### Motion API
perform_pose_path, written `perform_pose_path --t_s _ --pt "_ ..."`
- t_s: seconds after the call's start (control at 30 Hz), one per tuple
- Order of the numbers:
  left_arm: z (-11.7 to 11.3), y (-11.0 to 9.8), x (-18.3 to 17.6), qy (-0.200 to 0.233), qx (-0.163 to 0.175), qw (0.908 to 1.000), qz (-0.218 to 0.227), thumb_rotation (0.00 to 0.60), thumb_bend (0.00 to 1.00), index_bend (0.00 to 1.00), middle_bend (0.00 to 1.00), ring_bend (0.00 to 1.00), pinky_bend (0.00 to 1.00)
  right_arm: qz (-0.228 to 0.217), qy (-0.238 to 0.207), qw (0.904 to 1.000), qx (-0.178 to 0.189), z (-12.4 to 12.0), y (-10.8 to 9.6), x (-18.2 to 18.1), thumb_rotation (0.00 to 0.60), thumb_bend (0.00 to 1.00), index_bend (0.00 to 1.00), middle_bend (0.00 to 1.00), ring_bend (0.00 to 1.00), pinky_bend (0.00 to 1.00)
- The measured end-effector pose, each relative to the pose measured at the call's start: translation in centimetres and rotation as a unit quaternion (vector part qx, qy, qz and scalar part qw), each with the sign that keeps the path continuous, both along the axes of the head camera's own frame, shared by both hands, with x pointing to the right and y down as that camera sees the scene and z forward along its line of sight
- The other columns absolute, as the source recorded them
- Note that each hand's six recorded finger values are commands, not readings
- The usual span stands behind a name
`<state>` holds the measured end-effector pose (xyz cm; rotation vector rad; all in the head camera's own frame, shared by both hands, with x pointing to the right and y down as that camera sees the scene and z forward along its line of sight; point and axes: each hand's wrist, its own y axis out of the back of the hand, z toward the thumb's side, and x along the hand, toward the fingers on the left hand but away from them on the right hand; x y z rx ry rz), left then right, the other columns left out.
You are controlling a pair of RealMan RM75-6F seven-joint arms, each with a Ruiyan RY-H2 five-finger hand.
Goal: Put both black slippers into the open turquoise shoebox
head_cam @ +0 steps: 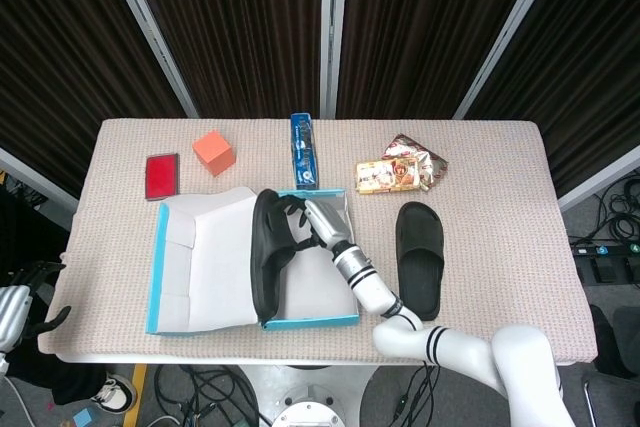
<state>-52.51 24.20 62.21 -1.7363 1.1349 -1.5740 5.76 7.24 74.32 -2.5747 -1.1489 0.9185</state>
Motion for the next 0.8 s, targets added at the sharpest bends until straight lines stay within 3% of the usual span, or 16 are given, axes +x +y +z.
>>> perform_pose_path --t_s 0.57,0.8 --pt "0.4 0.0 0.0 0.006 -0.008 0.9999 -0.002 0.6 0.26 0.24 0.23 0.13 0.25 -0.063 0.086 0.9941 0.017 1.0 0.3 1.0 0.6 0.16 0.64 0.54 0.34 0.5" --pt "0.4 0.0 -0.1 0.007 -0.009 0.9999 -0.004 0.6 0.26 0.24 0.23 0.13 0.25 -0.086 0.102 0.9905 0.031 0.9 0.5 -0.1 0.6 0.17 0.64 0.54 0.34 0.5"
